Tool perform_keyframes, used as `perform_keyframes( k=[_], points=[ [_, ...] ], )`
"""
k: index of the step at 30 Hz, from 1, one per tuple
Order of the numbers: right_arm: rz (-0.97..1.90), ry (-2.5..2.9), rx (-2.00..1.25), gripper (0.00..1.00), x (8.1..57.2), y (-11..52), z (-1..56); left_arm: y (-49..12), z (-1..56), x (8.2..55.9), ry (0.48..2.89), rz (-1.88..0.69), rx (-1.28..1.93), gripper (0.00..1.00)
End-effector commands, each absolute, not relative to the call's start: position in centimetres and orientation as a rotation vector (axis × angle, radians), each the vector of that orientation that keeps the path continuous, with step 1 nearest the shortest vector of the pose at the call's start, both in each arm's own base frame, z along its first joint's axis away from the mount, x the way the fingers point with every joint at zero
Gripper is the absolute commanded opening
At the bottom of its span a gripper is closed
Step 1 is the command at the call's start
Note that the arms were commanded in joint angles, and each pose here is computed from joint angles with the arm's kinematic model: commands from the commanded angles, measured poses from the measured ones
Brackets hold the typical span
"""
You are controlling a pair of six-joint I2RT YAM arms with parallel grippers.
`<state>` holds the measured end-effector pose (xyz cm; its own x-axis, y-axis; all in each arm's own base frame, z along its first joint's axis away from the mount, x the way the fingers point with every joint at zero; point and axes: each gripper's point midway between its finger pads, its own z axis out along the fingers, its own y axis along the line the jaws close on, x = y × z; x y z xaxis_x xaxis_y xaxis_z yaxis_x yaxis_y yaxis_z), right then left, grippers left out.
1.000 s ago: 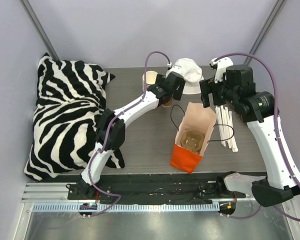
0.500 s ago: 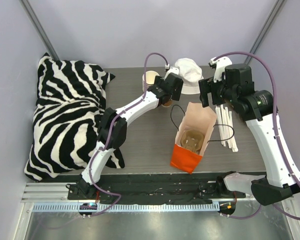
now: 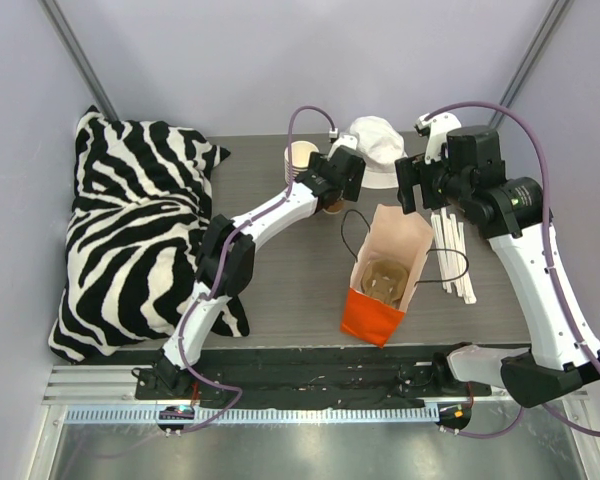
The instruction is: Pack the takeout coffee
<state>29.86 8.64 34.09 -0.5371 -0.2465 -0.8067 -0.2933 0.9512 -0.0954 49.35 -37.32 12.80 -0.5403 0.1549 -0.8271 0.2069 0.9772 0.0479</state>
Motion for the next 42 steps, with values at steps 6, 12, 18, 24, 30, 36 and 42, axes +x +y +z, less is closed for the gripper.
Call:
perform_keyframes(
  k=[6, 12, 18, 24, 30, 36, 42],
  points=[
    [0.085, 2.11, -0.358, 0.89, 30.3, 8.9, 35.8, -38.2, 14.3, 51.2, 2.09, -0.136, 0.2, 0.94],
    [0.088, 2.11, -0.361, 0.89, 30.4, 9.0, 35.8, -38.2, 14.1, 51.3, 2.093, -0.141, 0.195, 0.94],
    [0.085, 2.11, -0.362, 0.89, 30.3, 9.0, 35.8, -38.4, 13.7, 51.2, 2.105, -0.148, 0.197, 0.92],
    [0.086, 2.108, -0.361, 0.89, 30.2, 8.9, 35.8, -38.2, 13.8, 50.9, 2.111, -0.154, 0.197, 0.87],
    [0.088, 2.105, -0.362, 0.89, 30.2, 9.0, 35.9, -37.8, 13.7, 50.6, 2.12, -0.148, 0.199, 0.78],
    [0.085, 2.106, -0.356, 0.89, 30.2, 8.8, 35.9, -38.1, 14.4, 50.2, 2.117, -0.181, 0.196, 0.65],
    [0.088, 2.104, -0.358, 0.89, 30.3, 8.9, 35.9, -37.8, 15.5, 49.4, 2.113, -0.19, 0.21, 0.61]
  ],
)
